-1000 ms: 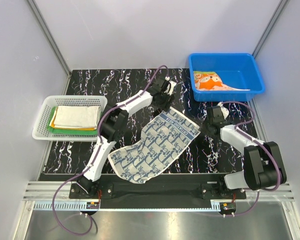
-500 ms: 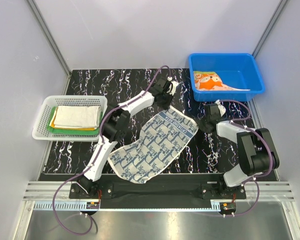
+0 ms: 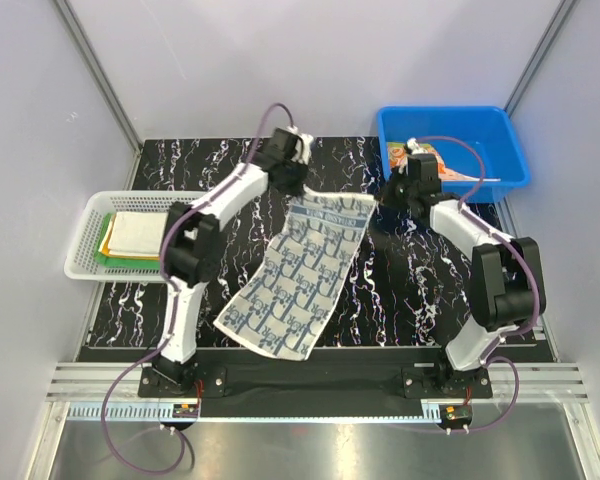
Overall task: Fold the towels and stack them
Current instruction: Flatten out the crumpled towel, then fold the towel
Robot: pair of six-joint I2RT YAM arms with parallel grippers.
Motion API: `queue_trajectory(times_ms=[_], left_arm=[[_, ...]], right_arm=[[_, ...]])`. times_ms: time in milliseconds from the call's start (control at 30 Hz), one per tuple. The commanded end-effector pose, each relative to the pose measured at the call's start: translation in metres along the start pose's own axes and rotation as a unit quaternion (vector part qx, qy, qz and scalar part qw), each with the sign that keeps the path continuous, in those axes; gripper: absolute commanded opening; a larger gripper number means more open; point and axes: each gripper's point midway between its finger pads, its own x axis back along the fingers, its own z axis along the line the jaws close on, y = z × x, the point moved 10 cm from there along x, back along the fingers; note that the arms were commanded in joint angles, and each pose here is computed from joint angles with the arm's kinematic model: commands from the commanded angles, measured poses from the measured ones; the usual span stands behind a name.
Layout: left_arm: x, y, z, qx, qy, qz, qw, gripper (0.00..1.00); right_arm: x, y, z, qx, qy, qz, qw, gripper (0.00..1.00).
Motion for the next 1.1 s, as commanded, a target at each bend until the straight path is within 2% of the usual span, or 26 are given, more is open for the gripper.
queue_trajectory(times_ms=[0,67,133,167,200,233,300,333,500,667,800,900,933,1067], left_arm=[[0.057,0.046,0.008,0.008,0.012,-0.09,0.996,0.0],[0.064,0.052,0.022,0.021,0.022,-0.098,0.995,0.0],[0.068,0.061,0.031,0.03,0.022,-0.112,0.993,0.0],[0.071,0.065,0.04,0.04,0.024,-0.119,0.992,0.0],[0.074,0.071,0.042,0.041,0.02,-0.131,0.99,0.0],[0.073,0.074,0.045,0.046,0.012,-0.136,0.99,0.0],[0.074,0.084,0.052,0.045,-0.006,-0.154,0.987,0.0],[0.077,0.093,0.053,0.041,-0.008,-0.167,0.985,0.0],[0.075,0.101,0.064,-0.003,0.012,-0.19,0.982,0.0],[0.074,0.088,0.07,-0.034,0.016,-0.176,0.984,0.0],[0.083,0.074,0.067,-0.037,0.009,-0.18,0.983,0.0],[0.101,0.06,0.06,-0.04,-0.001,-0.184,0.982,0.0],[0.101,0.054,0.06,-0.037,-0.003,-0.178,0.983,0.0],[0.106,0.027,0.055,-0.026,-0.022,-0.15,0.988,0.0]], right_arm=[[-0.01,0.036,0.024,0.087,0.111,-0.033,0.989,0.0],[-0.014,0.067,0.039,0.109,0.129,-0.079,0.983,0.0],[-0.034,0.073,0.035,0.132,0.116,-0.058,0.983,0.0],[-0.033,0.097,0.048,0.149,0.129,-0.081,0.977,0.0],[-0.05,0.094,0.043,0.157,0.124,-0.057,0.978,0.0],[-0.049,0.114,0.053,0.167,0.134,-0.08,0.974,0.0],[-0.064,0.117,0.052,0.17,0.134,-0.07,0.974,0.0],[-0.062,0.13,0.059,0.177,0.139,-0.087,0.97,0.0],[-0.075,0.139,0.061,0.204,0.152,-0.107,0.961,0.0],[-0.074,0.126,0.056,0.22,0.168,-0.107,0.955,0.0],[-0.052,0.114,0.058,0.235,0.188,-0.103,0.948,0.0],[-0.033,0.099,0.057,0.233,0.198,-0.09,0.948,0.0],[-0.033,0.081,0.054,0.229,0.198,-0.071,0.95,0.0],[-0.011,0.054,0.058,0.232,0.209,-0.06,0.948,0.0]])
